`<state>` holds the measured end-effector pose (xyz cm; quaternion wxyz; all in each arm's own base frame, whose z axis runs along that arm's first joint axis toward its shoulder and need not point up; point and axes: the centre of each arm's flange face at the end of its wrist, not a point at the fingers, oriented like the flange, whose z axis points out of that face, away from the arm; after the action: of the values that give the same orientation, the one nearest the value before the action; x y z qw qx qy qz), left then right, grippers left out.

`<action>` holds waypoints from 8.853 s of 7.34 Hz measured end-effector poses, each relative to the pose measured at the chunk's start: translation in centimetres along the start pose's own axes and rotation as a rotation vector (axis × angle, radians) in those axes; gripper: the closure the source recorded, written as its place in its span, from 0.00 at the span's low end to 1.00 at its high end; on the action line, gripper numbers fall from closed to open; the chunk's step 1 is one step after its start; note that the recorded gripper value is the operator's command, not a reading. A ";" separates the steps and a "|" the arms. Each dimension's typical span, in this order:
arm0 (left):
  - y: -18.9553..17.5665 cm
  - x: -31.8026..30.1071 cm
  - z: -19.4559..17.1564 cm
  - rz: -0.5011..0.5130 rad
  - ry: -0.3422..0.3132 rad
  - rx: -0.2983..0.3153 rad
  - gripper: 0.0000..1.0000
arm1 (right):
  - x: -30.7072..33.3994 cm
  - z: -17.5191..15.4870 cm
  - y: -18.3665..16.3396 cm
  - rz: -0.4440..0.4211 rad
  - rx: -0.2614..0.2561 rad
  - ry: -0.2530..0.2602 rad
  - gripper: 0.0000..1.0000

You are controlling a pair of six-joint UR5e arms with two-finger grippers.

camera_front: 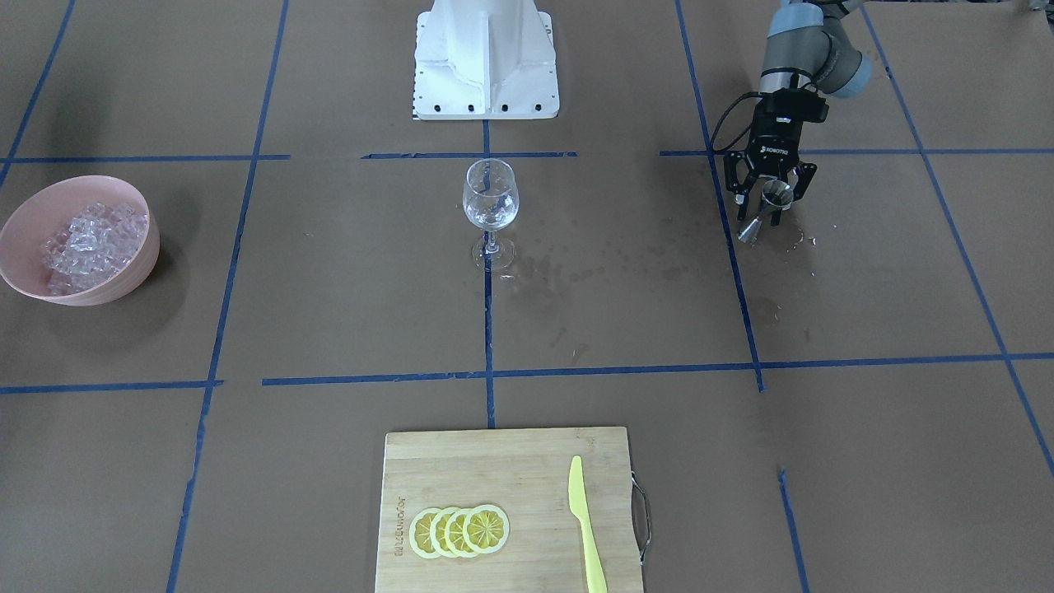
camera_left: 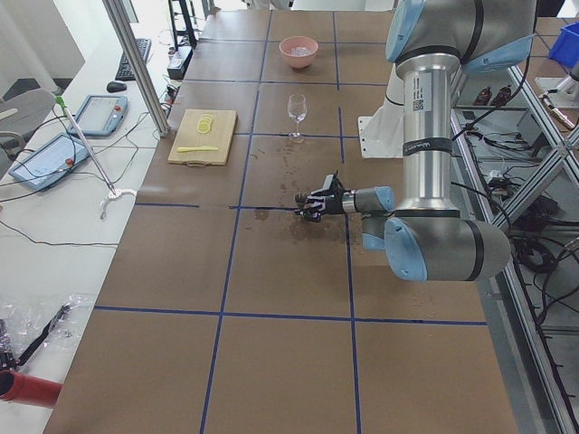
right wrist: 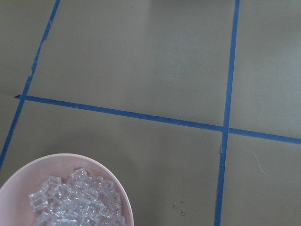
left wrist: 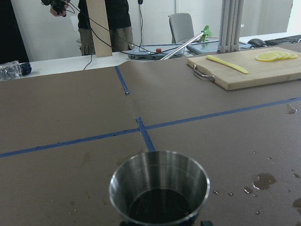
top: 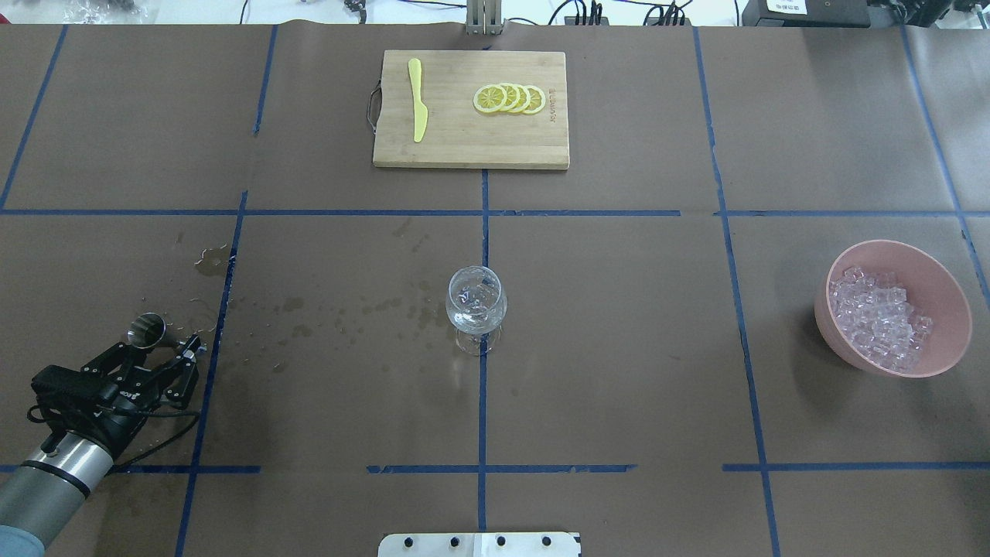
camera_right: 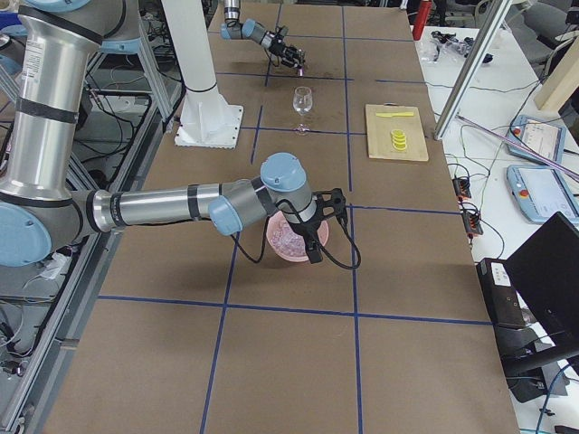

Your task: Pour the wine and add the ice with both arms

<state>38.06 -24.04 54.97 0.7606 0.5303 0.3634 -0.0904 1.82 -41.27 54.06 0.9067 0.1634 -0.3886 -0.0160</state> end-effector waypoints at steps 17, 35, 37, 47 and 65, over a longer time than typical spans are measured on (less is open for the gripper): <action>-7.8 9.8 -0.5 -0.047 0.172 0.151 1.00 | 0.2 0.1 0.3 0.002 -0.002 0.001 0.00; -19.5 33.0 3.8 0.673 -0.004 0.034 1.00 | 0.7 0.4 0.9 0.014 -0.013 0.006 0.00; -19.8 33.1 3.9 0.799 -0.014 0.035 1.00 | 0.7 0.4 1.0 0.015 -0.014 0.006 0.00; -22.6 32.0 4.0 1.318 -0.177 0.081 1.00 | 0.9 0.6 1.0 0.017 -0.017 0.005 0.00; -24.0 28.8 2.8 1.043 -0.044 0.243 1.00 | 1.3 0.7 1.8 0.023 -0.023 0.007 0.00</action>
<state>47.46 -29.44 18.99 0.6453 0.7225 0.0225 0.2469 2.01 -39.95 56.01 0.9100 0.1484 -0.3870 -0.0097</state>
